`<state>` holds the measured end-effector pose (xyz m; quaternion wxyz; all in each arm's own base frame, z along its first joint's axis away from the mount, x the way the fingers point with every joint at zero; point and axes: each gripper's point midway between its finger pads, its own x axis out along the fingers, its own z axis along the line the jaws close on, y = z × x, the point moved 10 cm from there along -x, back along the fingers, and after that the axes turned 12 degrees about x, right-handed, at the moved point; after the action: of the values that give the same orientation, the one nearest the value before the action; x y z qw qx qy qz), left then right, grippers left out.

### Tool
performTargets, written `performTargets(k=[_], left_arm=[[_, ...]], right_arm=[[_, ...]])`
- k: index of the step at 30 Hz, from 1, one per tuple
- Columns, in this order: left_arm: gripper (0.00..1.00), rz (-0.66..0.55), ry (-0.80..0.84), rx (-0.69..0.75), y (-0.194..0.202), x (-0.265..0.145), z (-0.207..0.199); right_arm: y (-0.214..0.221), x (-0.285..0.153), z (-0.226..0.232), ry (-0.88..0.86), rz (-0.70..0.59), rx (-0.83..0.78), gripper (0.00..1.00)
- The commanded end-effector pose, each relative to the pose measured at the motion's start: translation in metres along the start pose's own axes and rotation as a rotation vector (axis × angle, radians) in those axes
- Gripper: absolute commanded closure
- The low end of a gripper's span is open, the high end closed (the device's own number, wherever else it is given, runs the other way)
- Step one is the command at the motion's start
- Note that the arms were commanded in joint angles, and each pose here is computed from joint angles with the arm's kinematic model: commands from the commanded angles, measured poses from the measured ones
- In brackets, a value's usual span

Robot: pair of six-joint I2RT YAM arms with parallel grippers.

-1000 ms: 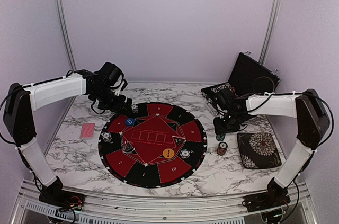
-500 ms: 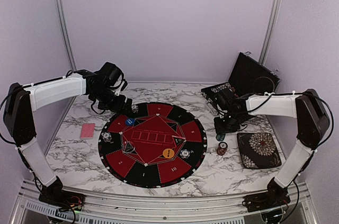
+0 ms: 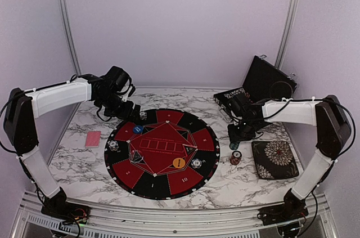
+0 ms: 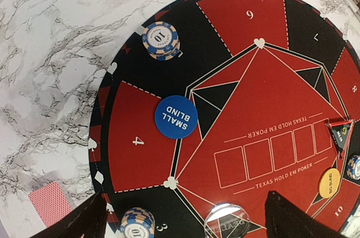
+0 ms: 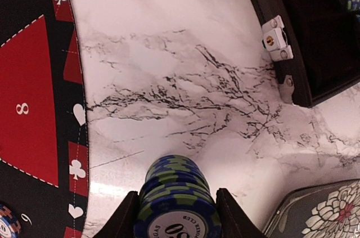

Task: Distribute texas hold em gaming equipment
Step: Pick up the pile of poker chips from the pile of poker chips.

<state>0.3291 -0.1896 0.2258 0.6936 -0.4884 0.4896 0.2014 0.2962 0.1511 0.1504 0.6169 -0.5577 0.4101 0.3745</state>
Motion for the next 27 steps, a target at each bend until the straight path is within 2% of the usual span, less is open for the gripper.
performTargets(k=[1, 27], left_arm=[[0.01, 0.001, 0.009, 0.017, 0.001, 0.006, -0.002], [0.01, 0.000, 0.005, 0.019, 0.001, 0.005, -0.002]], right_arm=[[-0.014, -0.019, 0.001, -0.026, -0.057, 0.026, 0.69], [-0.025, -0.041, 0.007, -0.052, -0.095, 0.017, 0.70]])
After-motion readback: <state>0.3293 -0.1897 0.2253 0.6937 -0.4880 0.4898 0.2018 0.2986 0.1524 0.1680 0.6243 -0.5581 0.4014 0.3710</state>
